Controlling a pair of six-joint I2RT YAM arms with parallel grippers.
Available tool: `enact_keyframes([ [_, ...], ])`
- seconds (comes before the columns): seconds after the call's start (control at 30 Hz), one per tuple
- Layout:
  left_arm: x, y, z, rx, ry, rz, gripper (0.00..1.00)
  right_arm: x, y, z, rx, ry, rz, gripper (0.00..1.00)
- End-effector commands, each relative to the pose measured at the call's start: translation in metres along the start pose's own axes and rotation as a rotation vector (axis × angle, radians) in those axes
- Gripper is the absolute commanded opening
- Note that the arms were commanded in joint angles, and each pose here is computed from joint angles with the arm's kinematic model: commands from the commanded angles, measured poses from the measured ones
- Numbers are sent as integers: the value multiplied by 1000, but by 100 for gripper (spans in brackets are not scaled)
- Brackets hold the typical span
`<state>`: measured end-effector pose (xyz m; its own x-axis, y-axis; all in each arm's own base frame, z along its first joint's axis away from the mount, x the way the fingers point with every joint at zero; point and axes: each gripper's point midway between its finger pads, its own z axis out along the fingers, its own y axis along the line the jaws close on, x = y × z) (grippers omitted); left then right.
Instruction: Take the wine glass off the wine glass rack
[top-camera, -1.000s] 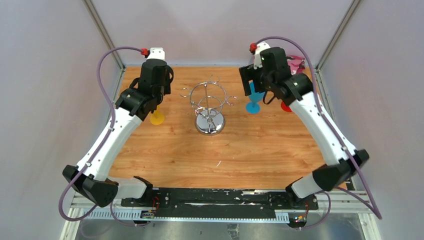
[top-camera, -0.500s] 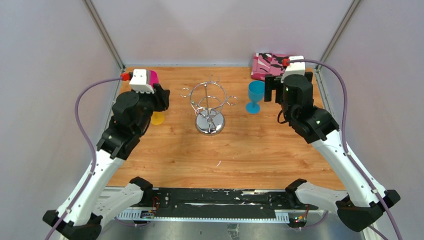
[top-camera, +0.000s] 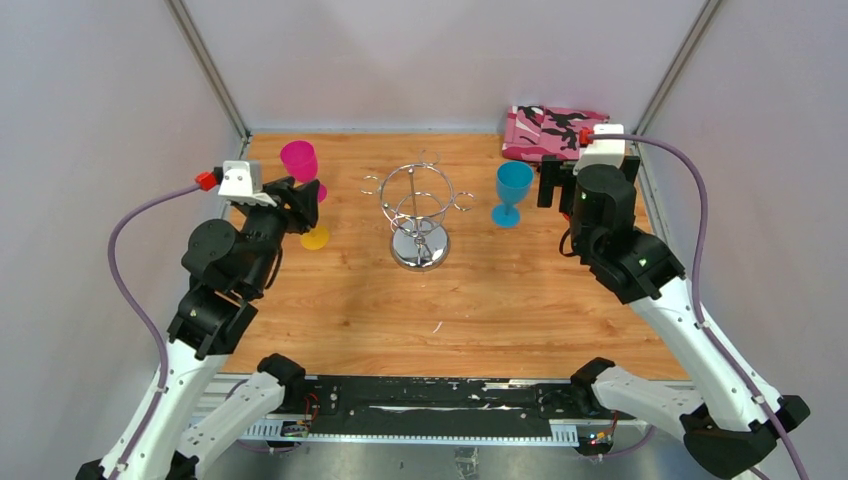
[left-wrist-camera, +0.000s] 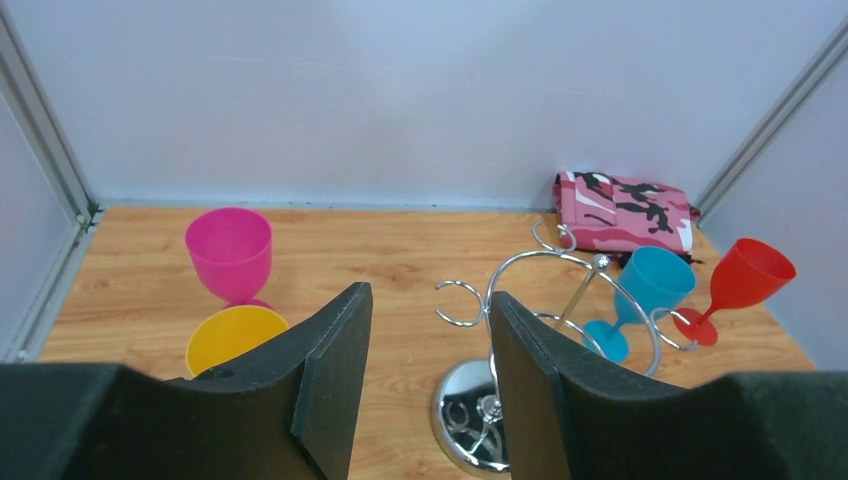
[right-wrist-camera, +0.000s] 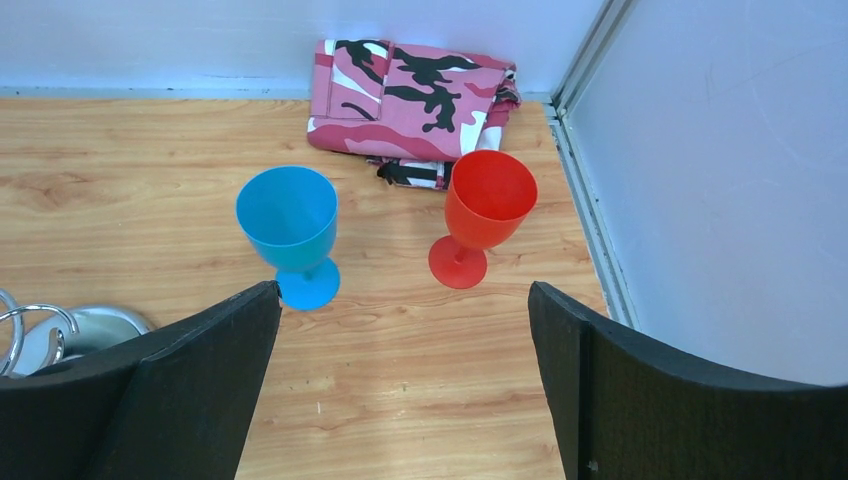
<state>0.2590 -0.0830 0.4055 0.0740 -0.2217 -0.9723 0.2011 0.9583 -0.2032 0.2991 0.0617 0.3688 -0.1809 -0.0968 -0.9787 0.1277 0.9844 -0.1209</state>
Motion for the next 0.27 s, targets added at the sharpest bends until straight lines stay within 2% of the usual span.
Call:
enact_keyframes([
  [0.0,-1,2,1,-11,-9,13,52,-6,-2,-3,17,-18,11,99],
  [0.13,-3,4,-1,-19,-15,16,53,-2,-17,1,153,26,-55,100],
  [0.23,-4,5,-2,-23,-17,19,53,-2,-13,3,149,24,-54,100],
])
